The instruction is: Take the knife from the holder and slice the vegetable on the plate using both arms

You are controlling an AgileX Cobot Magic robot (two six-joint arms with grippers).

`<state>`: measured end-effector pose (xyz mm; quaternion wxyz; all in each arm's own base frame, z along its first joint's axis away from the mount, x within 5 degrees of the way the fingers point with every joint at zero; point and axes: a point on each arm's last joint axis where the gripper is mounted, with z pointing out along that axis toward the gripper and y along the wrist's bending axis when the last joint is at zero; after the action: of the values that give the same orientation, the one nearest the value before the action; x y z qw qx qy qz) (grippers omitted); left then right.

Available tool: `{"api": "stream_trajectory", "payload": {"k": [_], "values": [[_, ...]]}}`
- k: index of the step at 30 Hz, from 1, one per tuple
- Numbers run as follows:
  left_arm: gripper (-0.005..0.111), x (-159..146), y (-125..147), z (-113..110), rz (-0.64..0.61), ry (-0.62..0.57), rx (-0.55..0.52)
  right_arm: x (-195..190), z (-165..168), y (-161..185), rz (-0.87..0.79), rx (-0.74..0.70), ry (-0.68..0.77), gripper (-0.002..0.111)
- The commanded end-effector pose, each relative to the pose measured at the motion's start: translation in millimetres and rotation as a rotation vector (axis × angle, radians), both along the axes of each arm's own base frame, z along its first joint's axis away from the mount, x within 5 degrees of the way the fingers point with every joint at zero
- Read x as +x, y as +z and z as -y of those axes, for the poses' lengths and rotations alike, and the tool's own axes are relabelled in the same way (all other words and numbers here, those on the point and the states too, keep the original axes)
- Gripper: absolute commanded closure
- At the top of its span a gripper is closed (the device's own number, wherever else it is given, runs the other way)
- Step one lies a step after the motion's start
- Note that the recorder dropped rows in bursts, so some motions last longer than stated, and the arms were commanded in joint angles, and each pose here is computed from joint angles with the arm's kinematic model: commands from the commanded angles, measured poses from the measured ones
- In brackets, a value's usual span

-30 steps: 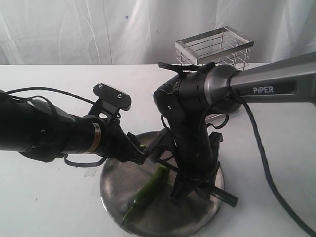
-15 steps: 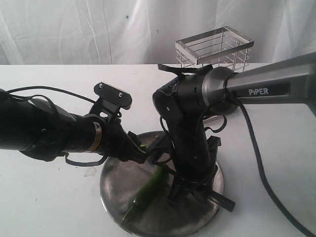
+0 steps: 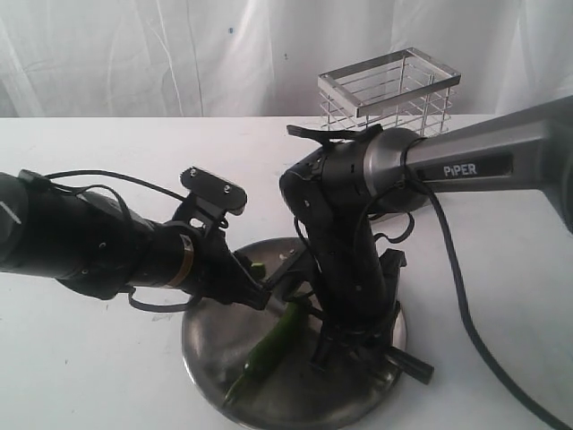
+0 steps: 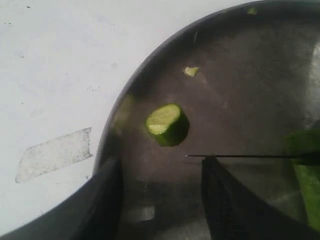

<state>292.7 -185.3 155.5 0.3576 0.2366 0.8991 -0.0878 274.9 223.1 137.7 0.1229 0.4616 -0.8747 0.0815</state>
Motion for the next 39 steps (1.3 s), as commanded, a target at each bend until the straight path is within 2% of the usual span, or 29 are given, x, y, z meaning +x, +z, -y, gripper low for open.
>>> {"api": "stream_trajectory", "payload": {"k": [1, 5, 8, 13, 16, 20, 21, 28, 32, 39], "values": [[0.055, 10.8, 3.0, -8.1, 0.006, 0.044, -0.02, -0.7, -0.5, 5.4, -0.007, 0.02, 0.008, 0.108], [0.055, 21.3, 12.3, -30.5, -0.032, 0.087, -0.121, -0.8, -0.7, 5.4, -0.011, 0.024, 0.017, 0.108], [0.057, 25.2, 17.9, -46.0, -0.095, 0.054, -0.24, -0.8, -0.7, 5.4, -0.013, 0.025, 0.023, 0.108], [0.063, 29.2, 22.0, -64.0, -0.152, 0.016, -0.365, -1.5, -0.7, 5.0, -0.019, 0.027, 0.027, 0.108], [0.075, 27.8, 23.7, -63.1, -0.158, -0.036, -0.4, -1.5, -0.8, 5.0, -0.02, 0.029, 0.028, 0.108], [0.103, 25.6, 22.2, -59.2, -0.171, -0.091, -0.421, -1.5, -0.8, 5.0, -0.02, 0.029, 0.028, 0.108], [0.107, 25.3, 19.9, -58.3, -0.178, -0.106, -0.422, -1.5, -0.8, 5.0, -0.02, 0.029, 0.028, 0.108], [0.107, 25.4, 1.2, -51.0, -0.252, -0.144, -0.495, -1.7, -0.9, 5.0, -0.021, 0.03, 0.027, 0.108], [0.107, 27.5, -3.7, -49.5, -0.27, -0.117, -0.537, -1.7, -0.9, 5.0, -0.022, 0.03, 0.029, 0.108], [0.107, 24.5, -10.3, -35.8, -0.269, -0.145, -0.531, -1.7, -0.9, 5.0, -0.022, 0.031, 0.031, 0.108]]}}
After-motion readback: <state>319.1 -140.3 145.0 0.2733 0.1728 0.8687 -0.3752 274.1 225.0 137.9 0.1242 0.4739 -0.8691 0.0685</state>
